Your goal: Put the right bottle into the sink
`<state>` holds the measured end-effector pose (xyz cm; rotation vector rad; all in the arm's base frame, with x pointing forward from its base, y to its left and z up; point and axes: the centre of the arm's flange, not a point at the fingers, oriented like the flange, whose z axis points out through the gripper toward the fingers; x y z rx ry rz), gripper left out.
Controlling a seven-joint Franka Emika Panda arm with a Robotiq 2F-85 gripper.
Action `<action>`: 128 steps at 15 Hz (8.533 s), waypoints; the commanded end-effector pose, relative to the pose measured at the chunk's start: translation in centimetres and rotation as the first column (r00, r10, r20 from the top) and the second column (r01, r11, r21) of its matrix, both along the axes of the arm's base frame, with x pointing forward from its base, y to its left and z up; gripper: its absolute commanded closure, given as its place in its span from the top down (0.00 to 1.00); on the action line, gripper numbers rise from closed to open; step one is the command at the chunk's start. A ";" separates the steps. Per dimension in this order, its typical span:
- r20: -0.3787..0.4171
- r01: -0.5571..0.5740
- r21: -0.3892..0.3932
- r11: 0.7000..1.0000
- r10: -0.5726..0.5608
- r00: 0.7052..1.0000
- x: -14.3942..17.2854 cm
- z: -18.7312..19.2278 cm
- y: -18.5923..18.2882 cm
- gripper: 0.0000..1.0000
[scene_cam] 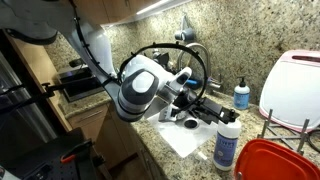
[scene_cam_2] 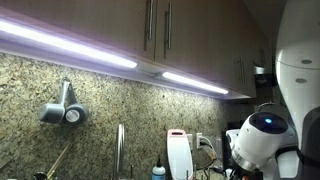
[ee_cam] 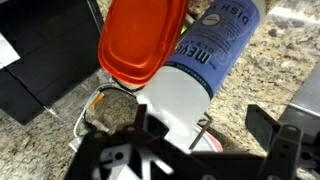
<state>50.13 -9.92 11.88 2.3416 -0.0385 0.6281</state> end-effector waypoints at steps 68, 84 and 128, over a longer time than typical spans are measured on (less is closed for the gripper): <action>0.631 -0.300 0.711 0.636 -0.388 0.672 20.4 5.4 29.9 1.00; 0.633 -0.308 0.712 0.632 -0.387 0.671 20.7 5.2 30.0 1.00; 0.291 0.136 0.808 0.573 -0.590 0.753 16.0 -9.0 26.9 1.00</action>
